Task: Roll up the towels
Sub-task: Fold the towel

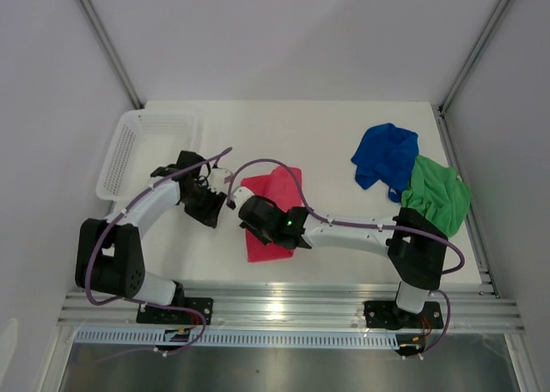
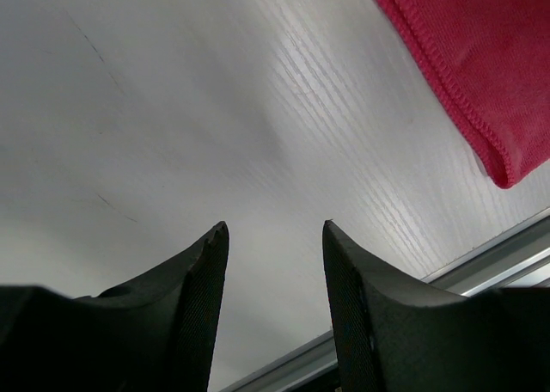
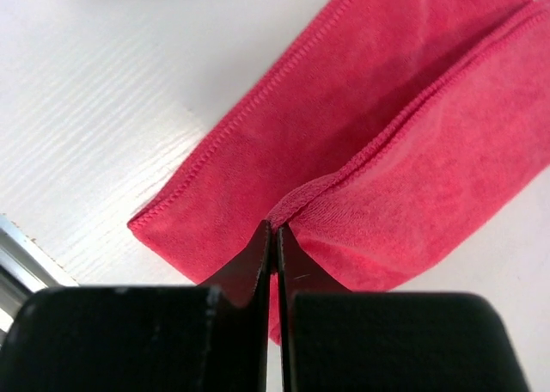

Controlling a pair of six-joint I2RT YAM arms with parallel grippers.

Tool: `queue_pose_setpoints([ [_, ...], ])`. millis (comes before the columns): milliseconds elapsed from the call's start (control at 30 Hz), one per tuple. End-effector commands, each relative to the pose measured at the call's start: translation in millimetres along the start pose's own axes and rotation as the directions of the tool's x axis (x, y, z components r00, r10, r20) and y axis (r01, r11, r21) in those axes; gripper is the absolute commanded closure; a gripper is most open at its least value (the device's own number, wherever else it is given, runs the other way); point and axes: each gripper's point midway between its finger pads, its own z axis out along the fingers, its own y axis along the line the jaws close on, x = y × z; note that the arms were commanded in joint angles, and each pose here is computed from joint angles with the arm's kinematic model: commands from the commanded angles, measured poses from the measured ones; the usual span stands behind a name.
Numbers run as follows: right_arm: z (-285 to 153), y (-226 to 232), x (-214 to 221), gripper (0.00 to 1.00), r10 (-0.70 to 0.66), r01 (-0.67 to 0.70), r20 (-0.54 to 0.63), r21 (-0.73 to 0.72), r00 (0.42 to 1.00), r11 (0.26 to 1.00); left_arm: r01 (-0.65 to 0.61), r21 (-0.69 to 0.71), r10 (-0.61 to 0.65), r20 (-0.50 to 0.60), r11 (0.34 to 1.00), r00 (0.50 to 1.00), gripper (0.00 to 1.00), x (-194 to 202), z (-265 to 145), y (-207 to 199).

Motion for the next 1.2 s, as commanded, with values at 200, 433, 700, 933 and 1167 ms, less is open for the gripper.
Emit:
queue_pose_setpoints([
  [200,-12,12,-15,1.0,0.008,-0.003,0.117,-0.038,0.993,0.999,0.002,0.087,-0.013,0.131,0.996,0.991,0.49,-53,-21,-7],
  [433,-13,26,39,1.0,0.117,-0.099,0.12,-0.151,0.986,0.984,0.061,0.209,-0.113,0.249,0.976,0.962,0.53,-174,-36,-20],
  [700,-16,43,66,1.0,0.126,-0.111,0.063,-0.197,0.99,0.974,0.035,0.259,-0.073,0.139,0.965,0.988,0.53,-184,28,-67],
  [933,-23,43,65,1.0,0.149,-0.135,0.058,-0.197,0.987,0.971,0.134,0.226,-0.151,0.06,0.965,0.987,0.51,-182,53,-67],
  [1167,-25,44,64,1.0,0.145,-0.131,0.06,-0.2,0.988,0.971,0.208,0.183,-0.218,0.036,0.961,0.975,0.48,-169,67,-60],
])
